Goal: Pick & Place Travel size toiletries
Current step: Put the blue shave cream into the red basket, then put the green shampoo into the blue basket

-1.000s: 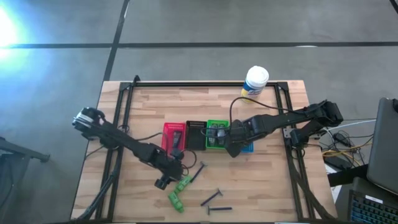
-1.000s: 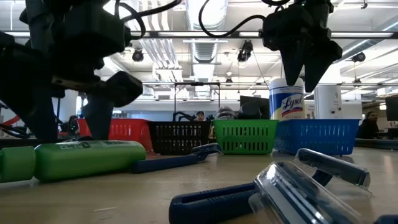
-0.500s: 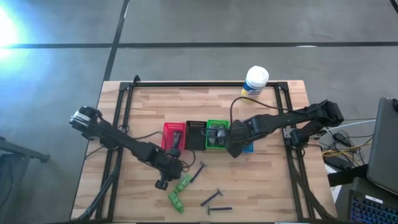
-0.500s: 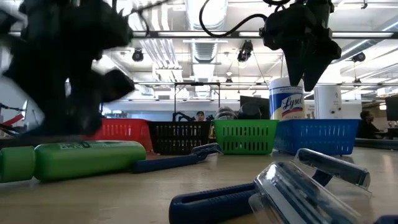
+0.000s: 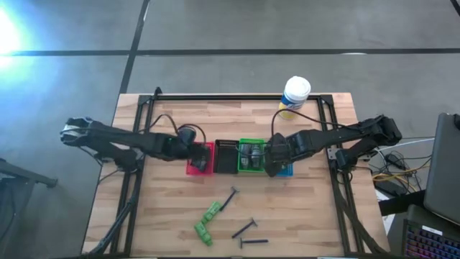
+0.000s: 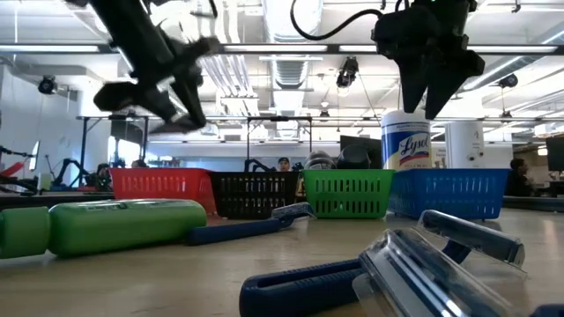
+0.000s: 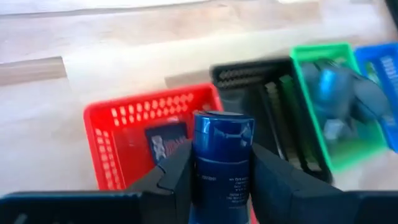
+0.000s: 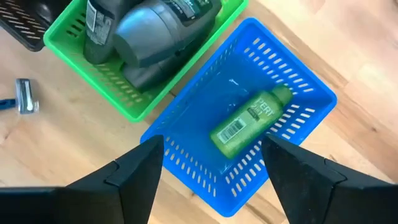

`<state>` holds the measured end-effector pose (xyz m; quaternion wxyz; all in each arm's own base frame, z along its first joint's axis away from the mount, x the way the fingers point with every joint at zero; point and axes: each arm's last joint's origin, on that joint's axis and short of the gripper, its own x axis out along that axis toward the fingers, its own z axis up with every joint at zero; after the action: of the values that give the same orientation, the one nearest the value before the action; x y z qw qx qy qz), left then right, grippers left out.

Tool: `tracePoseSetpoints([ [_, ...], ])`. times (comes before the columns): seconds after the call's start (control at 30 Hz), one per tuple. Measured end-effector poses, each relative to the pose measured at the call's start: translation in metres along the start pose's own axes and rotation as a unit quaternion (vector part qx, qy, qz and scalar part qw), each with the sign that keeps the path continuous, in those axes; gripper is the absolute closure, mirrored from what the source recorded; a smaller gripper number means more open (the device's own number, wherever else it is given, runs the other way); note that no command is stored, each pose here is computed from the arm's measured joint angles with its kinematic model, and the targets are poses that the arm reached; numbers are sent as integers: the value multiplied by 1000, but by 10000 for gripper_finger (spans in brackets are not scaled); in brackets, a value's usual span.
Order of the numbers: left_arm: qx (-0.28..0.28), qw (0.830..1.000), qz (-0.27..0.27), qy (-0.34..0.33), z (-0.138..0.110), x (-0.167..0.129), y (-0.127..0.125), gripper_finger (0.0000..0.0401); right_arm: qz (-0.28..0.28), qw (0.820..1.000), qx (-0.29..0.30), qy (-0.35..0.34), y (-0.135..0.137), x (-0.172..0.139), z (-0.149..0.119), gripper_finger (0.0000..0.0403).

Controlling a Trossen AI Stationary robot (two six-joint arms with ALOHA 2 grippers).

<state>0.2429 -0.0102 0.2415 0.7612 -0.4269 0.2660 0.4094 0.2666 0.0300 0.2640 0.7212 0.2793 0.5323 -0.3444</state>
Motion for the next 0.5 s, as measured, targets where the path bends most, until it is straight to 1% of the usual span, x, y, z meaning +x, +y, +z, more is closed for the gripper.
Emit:
tracePoseSetpoints([
  [0.1,-12,1000,6,-7,4,15,7,272,0,1000,0,-1,0,0,0,130],
  [0.2,-5,1000,14,0,4,24,8,259,0,1000,3,-1,0,0,-1,120],
  [0.33,15,999,31,13,-2,34,9,227,0,1000,11,-1,0,0,-1,106],
  [0.43,13,999,31,31,-4,37,9,200,0,1000,12,-2,0,0,-1,96],
  [0.5,19,999,24,38,-6,34,8,185,-1,1000,11,-1,0,0,-1,90],
])
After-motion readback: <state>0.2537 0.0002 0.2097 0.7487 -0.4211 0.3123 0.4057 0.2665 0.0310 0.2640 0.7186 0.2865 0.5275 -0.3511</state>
